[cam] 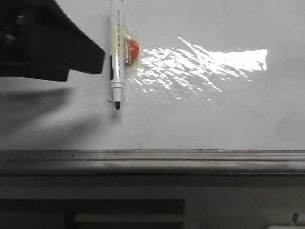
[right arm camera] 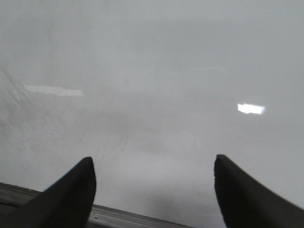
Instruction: Write number 9 on whiteboard
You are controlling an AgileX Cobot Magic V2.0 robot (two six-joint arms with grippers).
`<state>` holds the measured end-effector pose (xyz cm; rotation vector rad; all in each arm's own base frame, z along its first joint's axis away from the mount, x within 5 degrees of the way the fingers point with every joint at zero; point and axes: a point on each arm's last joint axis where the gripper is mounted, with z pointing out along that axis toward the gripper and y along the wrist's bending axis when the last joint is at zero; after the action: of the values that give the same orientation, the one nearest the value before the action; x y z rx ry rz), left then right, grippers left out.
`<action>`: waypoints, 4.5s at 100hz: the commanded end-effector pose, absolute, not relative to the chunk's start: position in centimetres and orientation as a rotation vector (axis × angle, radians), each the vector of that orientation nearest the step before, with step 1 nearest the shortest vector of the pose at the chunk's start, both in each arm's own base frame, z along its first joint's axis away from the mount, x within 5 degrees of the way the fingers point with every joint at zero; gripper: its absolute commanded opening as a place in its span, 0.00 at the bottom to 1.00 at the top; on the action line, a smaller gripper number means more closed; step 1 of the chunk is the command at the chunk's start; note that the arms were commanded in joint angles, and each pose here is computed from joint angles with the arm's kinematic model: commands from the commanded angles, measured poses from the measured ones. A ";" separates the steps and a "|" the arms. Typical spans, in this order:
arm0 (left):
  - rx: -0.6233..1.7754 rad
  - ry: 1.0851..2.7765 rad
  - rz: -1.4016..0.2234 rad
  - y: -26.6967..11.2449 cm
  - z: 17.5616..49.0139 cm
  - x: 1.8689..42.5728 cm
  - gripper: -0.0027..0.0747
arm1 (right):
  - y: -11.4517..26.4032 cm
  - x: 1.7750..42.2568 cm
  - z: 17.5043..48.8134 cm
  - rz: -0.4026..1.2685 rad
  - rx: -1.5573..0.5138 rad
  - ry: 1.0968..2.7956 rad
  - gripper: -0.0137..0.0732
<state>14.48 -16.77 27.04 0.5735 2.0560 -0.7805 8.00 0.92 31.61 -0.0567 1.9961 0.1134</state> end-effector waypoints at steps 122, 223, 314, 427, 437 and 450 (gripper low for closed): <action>1.682 1.540 -0.542 -17.9 30.3 10.9 0.01 | 10.3 10.2 33.8 0.734 -0.998 1.613 0.69; 1.537 1.573 -0.564 -17.8 31.2 11.2 0.20 | 16.4 13.7 31.7 0.869 -1.149 1.748 0.09; 0.695 1.459 -0.758 -8.5 32.9 6.5 0.01 | 11.9 15.7 39.2 0.186 -0.806 1.599 0.12; 0.695 1.459 -0.758 -8.5 32.9 6.5 0.01 | 12.4 19.4 34.8 0.031 -0.872 1.876 0.11; 0.695 1.459 -0.758 -8.5 32.9 6.5 0.01 | 11.9 20.1 36.1 0.018 -0.820 1.852 0.11; 0.696 1.460 -0.758 -8.5 32.9 6.4 0.01 | 11.5 20.4 37.7 0.008 -0.782 1.818 0.11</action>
<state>6.20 -8.77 31.46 0.7822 1.5101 -0.7475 19.89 12.20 35.81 -0.7797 1.9011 0.0944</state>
